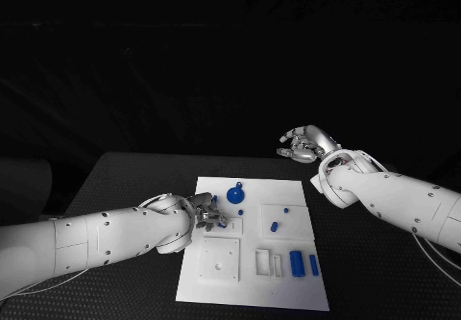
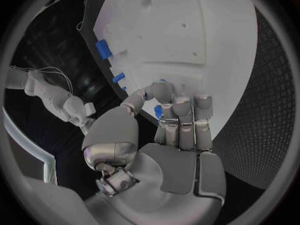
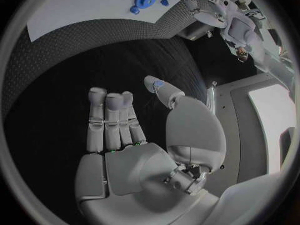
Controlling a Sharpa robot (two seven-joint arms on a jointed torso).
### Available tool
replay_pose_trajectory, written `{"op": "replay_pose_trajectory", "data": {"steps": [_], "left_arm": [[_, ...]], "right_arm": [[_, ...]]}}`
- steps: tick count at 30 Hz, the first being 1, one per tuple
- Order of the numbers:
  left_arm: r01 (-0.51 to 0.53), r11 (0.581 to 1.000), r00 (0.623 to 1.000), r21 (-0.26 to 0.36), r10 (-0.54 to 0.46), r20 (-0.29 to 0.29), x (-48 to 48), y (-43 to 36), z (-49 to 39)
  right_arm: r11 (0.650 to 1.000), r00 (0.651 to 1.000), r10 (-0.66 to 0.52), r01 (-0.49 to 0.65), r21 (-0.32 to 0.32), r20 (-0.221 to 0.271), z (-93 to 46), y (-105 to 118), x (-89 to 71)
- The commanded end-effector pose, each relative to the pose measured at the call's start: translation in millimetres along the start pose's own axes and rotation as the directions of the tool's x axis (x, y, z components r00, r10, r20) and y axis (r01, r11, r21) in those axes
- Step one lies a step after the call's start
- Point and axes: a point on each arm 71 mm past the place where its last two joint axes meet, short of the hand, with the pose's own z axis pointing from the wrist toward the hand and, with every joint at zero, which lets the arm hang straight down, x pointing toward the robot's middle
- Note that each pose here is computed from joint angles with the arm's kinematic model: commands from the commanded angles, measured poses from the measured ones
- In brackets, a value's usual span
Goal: Assemble the parts on the task board
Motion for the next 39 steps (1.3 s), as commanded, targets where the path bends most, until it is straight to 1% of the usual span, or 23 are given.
{"op": "replay_pose_trajectory", "data": {"steps": [1,8,13,19,24,31,39], "left_arm": [[0.001,1.0,1.0,-0.002,-0.001,0.011,1.3,0.4,-0.5],[0.003,1.0,1.0,-0.003,-0.003,0.018,0.9,0.7,-0.3],[-0.01,1.0,1.0,-0.007,0.009,-0.012,3.2,0.6,0.0],[-0.015,1.0,1.0,-0.011,0.015,-0.024,3.8,1.0,0.4],[-0.023,1.0,1.0,-0.01,0.023,-0.022,3.7,0.6,1.1],[-0.04,0.999,0.999,-0.002,0.04,-0.023,4.7,-2.4,2.2],[-0.065,0.998,0.997,0.005,0.065,-0.041,7.0,-5.2,3.0]], "right_arm": [[1.0,1.0,0.0,0.0,-0.005,-0.009,0.0,1.1,0.7],[1.0,1.0,0.001,-0.001,-0.006,-0.012,0.0,1.7,1.2],[1.0,1.0,0.001,-0.001,-0.002,-0.015,-0.1,1.4,1.4],[1.0,1.0,0.001,-0.001,-0.002,-0.017,0.0,1.5,1.6],[1.0,1.0,0.001,-0.001,-0.002,-0.017,0.0,1.5,1.7],[1.0,1.0,0.001,-0.001,-0.002,-0.018,0.1,1.8,1.9],[1.0,1.0,0.001,-0.001,-0.001,-0.019,0.0,1.5,1.9]]}}
